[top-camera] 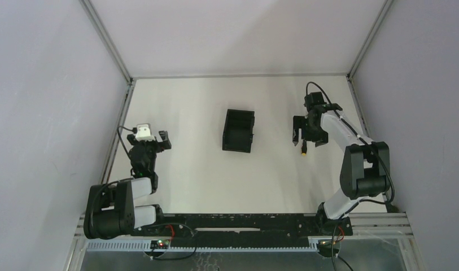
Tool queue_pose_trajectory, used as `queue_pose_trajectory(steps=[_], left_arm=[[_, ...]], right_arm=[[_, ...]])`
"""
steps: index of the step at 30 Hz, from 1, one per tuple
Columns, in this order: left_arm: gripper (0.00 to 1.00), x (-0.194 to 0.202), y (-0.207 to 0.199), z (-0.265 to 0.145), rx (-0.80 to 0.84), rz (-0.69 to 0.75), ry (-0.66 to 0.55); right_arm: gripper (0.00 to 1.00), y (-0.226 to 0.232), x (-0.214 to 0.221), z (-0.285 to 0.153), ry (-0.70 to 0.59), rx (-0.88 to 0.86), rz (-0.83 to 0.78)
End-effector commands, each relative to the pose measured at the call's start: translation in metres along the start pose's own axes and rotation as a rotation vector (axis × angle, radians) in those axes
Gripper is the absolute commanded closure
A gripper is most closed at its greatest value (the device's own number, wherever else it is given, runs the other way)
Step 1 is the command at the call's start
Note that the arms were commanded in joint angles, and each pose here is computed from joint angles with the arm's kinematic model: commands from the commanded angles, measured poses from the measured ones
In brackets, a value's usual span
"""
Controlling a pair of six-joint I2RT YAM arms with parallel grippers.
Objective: Put the screwdriver in the bin
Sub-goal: Pick up the screwdriver from the center of the board.
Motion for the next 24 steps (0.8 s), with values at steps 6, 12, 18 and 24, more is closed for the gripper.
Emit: queue_pose_trajectory(steps=[6, 12, 18, 24], left_arm=[[0.00, -0.018, 0.000, 0.004, 0.003, 0.018, -0.089], [0.00, -0.017, 0.000, 0.004, 0.003, 0.018, -0.088], [0.00, -0.017, -0.001, 0.004, 0.004, 0.018, -0.087], [0.00, -0.017, 0.000, 0.004, 0.003, 0.018, -0.088]], right_arm=[[0.15, -0.001, -0.010, 0.011, 0.014, 0.022, -0.016], [0.24, 0.002, -0.010, 0.022, 0.036, 0.018, 0.009], [0.26, 0.003, -0.013, 0.033, 0.038, 0.025, 0.042], [0.32, 0.002, -0.010, 0.044, 0.053, 0.024, 0.060]])
Point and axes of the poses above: each gripper's point midway between its finger pads, its own z axis out along the fingers, its own y axis along the line the jaws close on, x = y × z, the point moved 8 cm from there along -z, back along the fingers, and after that the axes turned 1 degree about z, right-handed, at the moved point
